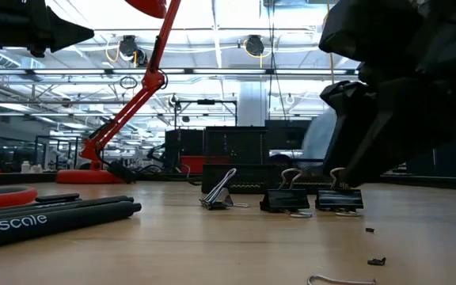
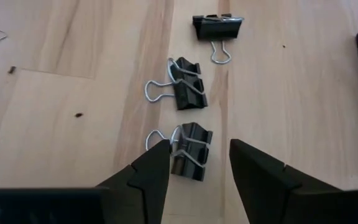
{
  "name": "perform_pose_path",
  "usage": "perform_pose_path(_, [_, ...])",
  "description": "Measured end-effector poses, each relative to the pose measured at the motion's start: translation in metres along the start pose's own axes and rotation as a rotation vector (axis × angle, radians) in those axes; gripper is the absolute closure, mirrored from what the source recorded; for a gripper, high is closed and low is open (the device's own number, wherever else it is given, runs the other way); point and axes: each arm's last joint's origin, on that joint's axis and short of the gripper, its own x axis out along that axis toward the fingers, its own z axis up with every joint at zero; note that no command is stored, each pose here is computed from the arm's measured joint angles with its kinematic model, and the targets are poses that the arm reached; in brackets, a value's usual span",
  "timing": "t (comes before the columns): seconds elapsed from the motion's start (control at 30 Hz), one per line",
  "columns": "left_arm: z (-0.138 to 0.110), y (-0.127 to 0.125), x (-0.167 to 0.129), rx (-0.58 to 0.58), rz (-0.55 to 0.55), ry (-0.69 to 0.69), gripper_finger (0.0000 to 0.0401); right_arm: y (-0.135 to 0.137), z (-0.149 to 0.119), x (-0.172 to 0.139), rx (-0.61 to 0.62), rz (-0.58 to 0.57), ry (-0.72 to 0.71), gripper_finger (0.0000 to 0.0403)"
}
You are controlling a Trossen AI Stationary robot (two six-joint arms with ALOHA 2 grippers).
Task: Pick and place office supplies into organizer
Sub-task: Put the right black binder clip into the black desk organizer
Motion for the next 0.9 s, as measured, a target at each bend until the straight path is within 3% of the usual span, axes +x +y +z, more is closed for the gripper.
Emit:
perform_pose_path(0.3, [0.0, 0.0, 0.0, 0.0, 0.0, 0.0, 0.0354, -0.0001, -0.0022, 0.0019, 0.005, 0.009, -0.03, 0.0258])
perform_pose_path(0.47, [0.0, 0.0, 0.0, 0.0, 0.0, 0.0, 0.0354, -0.0001, -0.0022, 0.0019, -0.001, 0.009, -0.03, 0.0297])
perform_pose_path(0.73, [0.0, 0.0, 0.0, 0.0, 0.0, 0.0, 0.0354, -0.0004, -0.0013, 0.0014, -0.036, 0.0, -0.039, 0.0393])
perform_pose_path(0.9, [0.0, 0.0, 0.0, 0.0, 0.0, 0.0, 0.0354, -0.0032, 0.0015, 0.0024, -0.047, 0.003, -0.051, 0.0392])
